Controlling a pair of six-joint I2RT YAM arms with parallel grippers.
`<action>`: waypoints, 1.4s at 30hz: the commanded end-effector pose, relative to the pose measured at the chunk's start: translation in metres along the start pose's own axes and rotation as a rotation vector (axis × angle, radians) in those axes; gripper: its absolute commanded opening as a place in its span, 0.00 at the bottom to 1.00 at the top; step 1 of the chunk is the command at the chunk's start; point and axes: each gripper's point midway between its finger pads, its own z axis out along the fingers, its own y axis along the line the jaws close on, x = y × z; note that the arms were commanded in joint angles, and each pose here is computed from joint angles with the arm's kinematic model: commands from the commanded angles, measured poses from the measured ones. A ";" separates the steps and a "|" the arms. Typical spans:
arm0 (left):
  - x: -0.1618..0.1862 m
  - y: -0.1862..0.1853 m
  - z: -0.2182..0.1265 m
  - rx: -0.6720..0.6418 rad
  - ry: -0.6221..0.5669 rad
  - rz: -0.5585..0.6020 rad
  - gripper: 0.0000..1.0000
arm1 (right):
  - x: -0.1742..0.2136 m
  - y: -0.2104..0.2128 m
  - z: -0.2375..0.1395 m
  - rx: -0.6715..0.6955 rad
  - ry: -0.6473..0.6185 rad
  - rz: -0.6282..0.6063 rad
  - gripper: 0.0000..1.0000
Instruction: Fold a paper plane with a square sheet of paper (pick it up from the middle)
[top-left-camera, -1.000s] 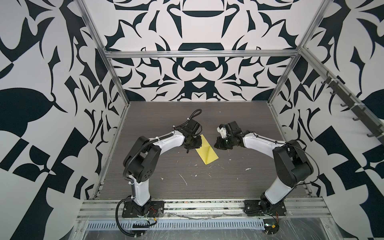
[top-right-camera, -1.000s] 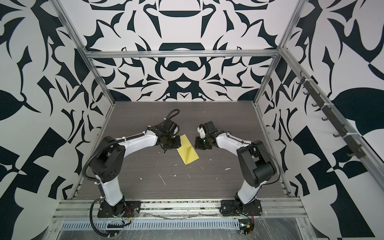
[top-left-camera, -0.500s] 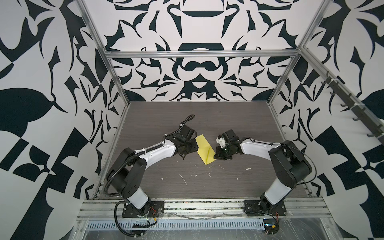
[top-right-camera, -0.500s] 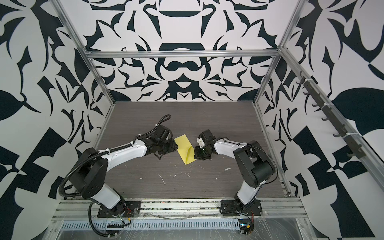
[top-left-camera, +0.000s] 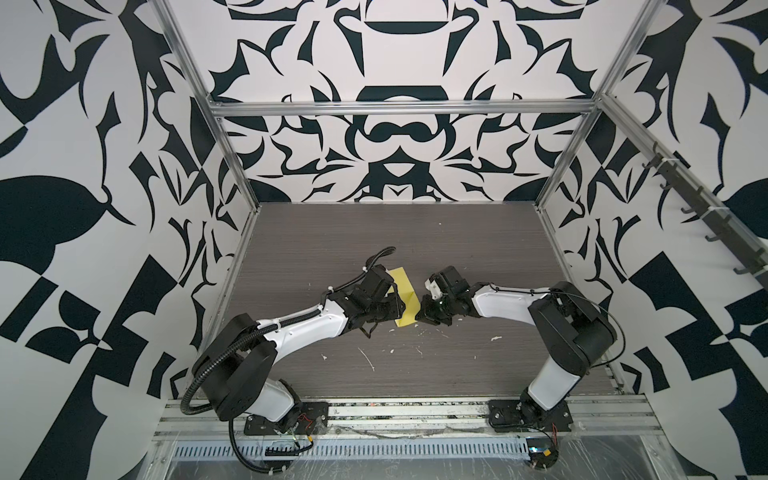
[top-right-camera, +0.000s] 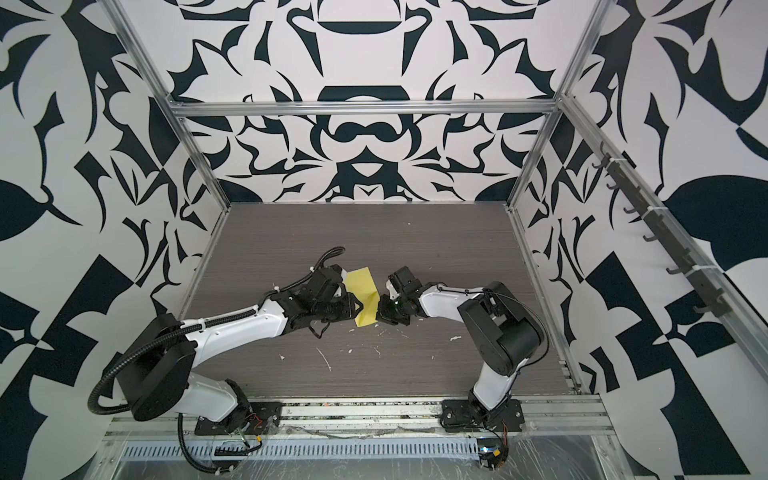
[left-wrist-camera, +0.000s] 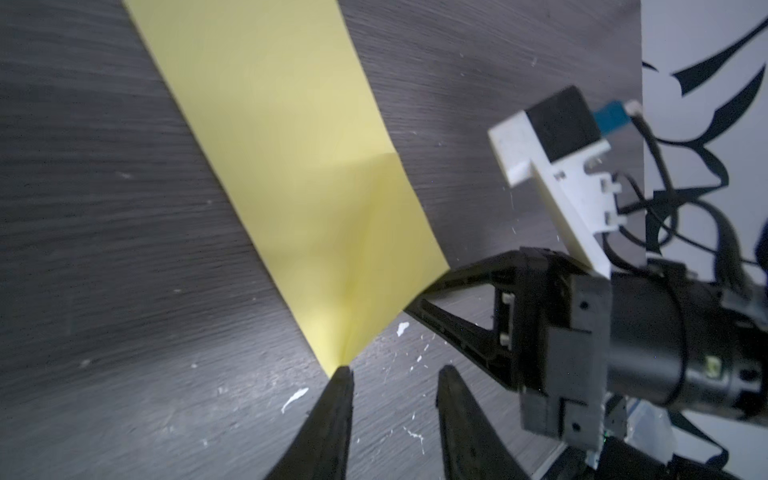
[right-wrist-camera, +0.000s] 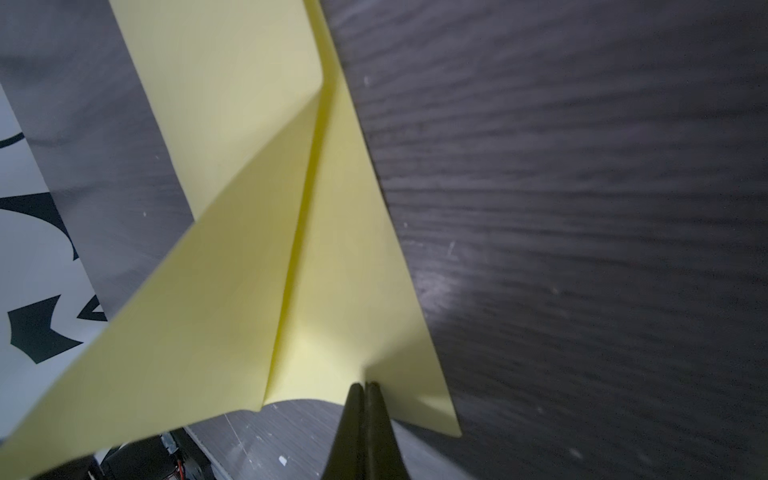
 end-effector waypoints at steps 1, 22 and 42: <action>-0.005 -0.020 0.003 0.074 -0.018 0.069 0.30 | -0.011 0.011 -0.008 -0.014 -0.042 -0.011 0.00; -0.009 0.018 0.045 -0.153 0.007 0.082 0.08 | -0.010 0.000 -0.002 0.017 -0.033 0.006 0.00; 0.005 0.046 0.063 -0.259 0.071 0.061 0.05 | -0.015 0.021 -0.008 -0.049 -0.039 -0.058 0.00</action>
